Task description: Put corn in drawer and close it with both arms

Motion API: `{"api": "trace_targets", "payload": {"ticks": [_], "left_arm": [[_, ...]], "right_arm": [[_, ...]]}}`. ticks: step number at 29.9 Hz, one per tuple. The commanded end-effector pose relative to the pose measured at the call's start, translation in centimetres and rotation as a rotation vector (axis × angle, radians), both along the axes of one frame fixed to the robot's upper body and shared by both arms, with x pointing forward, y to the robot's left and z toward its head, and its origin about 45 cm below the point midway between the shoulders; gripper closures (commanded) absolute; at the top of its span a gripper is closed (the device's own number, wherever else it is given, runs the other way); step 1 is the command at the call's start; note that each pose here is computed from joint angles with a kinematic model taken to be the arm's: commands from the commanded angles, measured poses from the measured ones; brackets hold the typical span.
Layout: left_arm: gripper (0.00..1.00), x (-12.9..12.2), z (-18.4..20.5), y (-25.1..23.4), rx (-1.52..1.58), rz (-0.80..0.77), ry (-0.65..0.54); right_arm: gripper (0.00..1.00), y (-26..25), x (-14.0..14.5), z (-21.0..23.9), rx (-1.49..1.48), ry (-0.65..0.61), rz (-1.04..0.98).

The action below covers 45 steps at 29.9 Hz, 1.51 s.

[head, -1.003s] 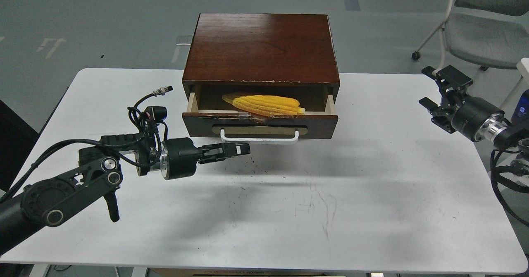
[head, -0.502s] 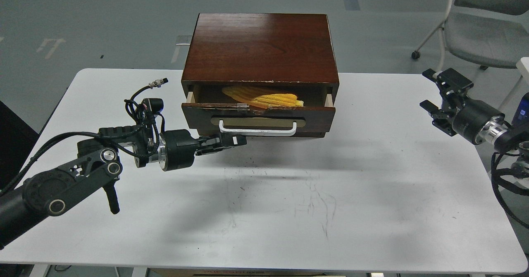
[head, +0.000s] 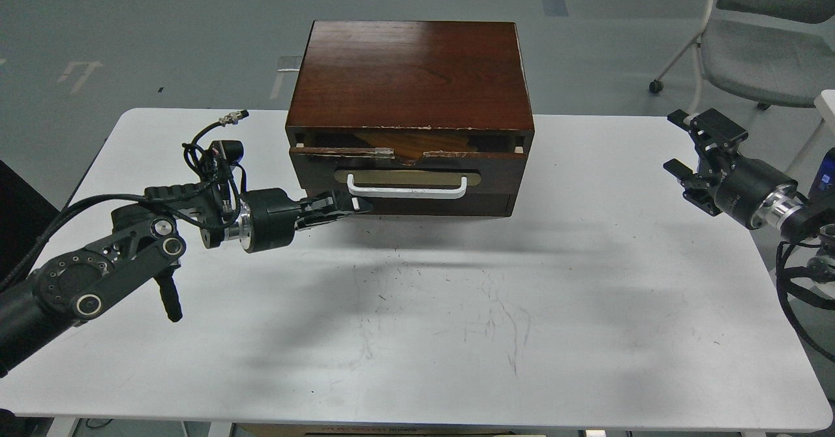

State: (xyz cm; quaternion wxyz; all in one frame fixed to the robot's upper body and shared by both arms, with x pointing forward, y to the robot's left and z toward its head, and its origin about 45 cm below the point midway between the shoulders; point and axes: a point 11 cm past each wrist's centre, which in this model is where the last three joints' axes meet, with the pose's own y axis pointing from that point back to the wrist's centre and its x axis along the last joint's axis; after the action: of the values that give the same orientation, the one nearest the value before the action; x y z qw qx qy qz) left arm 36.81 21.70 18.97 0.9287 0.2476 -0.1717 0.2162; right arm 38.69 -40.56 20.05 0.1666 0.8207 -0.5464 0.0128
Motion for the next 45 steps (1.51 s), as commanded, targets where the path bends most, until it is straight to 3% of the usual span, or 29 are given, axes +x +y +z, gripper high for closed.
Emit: {"api": "trace_targets", "payload": {"ticks": [1, 45], "left_arm": [[1.00, 0.3, -0.2, 0.3, -0.015, 0.022, 0.015], [1.00, 3.0, -0.6, 1.1, -0.034, 0.111, 0.040]], "right_arm": [[0.01, -0.1, -0.1, -0.1, -0.001, 0.002, -0.001], [0.01, -0.4, -0.3, -0.2, -0.004, 0.008, -0.007]]}}
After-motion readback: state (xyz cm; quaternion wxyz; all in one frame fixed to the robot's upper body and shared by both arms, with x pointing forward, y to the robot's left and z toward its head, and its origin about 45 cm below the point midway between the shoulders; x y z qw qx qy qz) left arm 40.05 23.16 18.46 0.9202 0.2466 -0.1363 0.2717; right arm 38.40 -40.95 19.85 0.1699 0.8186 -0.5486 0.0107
